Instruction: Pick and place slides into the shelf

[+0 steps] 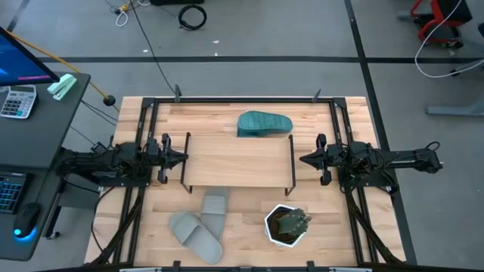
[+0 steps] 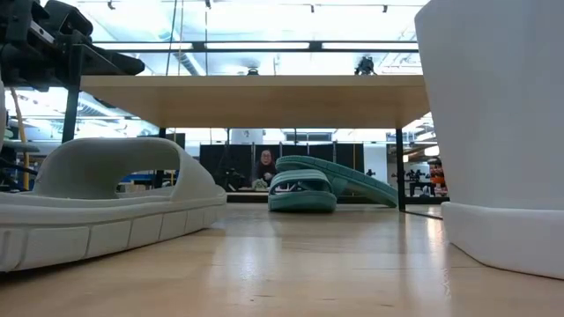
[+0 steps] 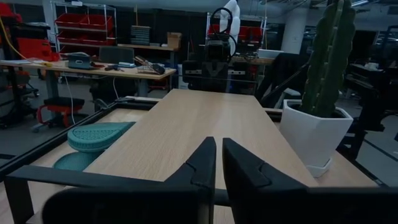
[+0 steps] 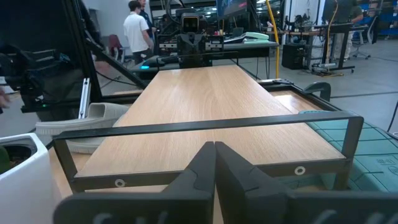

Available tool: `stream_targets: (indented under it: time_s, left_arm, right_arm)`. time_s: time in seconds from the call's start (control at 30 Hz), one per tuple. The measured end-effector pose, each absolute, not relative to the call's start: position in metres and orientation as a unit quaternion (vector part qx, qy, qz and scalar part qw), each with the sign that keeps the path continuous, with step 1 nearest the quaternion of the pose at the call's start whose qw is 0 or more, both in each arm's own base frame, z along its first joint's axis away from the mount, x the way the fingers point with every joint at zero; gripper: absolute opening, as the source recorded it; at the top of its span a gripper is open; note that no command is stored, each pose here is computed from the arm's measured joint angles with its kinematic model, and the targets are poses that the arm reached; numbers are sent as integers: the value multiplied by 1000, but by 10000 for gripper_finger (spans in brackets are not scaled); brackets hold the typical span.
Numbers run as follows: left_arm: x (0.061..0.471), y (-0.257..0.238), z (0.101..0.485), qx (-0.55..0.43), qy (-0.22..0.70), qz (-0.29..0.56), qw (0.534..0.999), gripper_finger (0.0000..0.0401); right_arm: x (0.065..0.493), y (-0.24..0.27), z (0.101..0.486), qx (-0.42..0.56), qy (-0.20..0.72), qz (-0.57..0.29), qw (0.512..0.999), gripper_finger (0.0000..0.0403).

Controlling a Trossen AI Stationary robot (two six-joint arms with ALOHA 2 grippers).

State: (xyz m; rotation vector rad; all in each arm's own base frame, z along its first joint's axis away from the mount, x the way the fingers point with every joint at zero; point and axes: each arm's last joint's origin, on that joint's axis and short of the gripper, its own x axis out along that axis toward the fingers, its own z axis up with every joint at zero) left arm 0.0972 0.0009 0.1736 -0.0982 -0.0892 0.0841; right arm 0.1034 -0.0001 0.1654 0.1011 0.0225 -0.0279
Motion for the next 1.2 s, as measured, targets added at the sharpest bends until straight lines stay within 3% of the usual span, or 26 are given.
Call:
stream_targets:
  time_s: [1.2]
  left_arm:
    - [97,1,173,-49,-44,42,997,30]
  right_arm:
    - [103,0,165,51,11,-14,999,14]
